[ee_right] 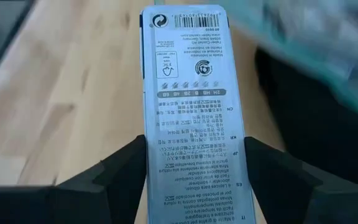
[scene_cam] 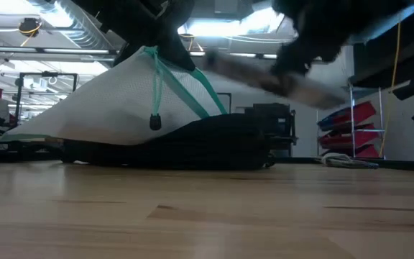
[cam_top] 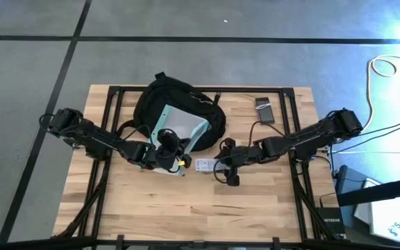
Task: Unpack backpack
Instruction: Put the tin pencil case into the blue zip bag
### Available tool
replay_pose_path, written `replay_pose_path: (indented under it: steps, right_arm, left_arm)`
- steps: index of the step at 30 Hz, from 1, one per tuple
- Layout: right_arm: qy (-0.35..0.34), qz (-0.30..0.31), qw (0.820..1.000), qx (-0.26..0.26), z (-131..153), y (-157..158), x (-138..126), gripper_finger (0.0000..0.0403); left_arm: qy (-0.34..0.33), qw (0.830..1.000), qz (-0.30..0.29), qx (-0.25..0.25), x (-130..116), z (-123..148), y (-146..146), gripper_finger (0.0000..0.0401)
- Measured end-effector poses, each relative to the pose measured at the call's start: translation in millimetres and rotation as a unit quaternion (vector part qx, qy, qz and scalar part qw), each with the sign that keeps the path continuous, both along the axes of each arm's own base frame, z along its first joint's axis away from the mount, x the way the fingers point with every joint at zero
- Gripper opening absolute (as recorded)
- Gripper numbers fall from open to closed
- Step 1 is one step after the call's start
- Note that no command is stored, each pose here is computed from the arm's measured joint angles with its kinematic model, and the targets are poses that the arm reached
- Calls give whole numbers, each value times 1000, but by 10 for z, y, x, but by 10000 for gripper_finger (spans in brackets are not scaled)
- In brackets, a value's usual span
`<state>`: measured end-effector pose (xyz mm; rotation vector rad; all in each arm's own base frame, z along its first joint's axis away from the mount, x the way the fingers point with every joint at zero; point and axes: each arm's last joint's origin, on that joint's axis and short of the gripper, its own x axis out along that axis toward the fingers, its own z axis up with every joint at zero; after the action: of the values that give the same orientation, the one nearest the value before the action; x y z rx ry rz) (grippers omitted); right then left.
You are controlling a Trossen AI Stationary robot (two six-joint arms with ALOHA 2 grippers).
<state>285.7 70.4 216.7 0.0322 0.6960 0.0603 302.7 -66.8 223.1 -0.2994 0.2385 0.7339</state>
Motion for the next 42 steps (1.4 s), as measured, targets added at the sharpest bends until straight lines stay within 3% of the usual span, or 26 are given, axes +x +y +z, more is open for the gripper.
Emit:
replay_pose_path:
  steps: [5,9,15,22,26,36,42]
  right_arm:
    - [-31,28,997,-61,170,-3,76,236]
    - [-4,15,995,-99,248,-159,107,236]
    - [78,-38,990,-109,273,-530,79,236]
    - [87,-58,992,-74,273,-806,99,236]
    - [125,-65,987,-74,204,-909,177,236]
    - [193,-48,977,-81,167,-996,757,236]
    - [179,-59,979,-83,165,-1081,1094,236]
  left_arm:
    - [0,1000,0,0,0,0,0,6]
    - [0,1000,0,0,0,0,0,6]
    - [0,1000,0,0,0,0,0,6]
    - [0,1000,0,0,0,0,0,6]
    - [-1,1000,0,0,1,1,0,6]
    - [0,1000,0,0,0,0,1,6]
    - [3,1000,0,1,-3,-6,1,6]
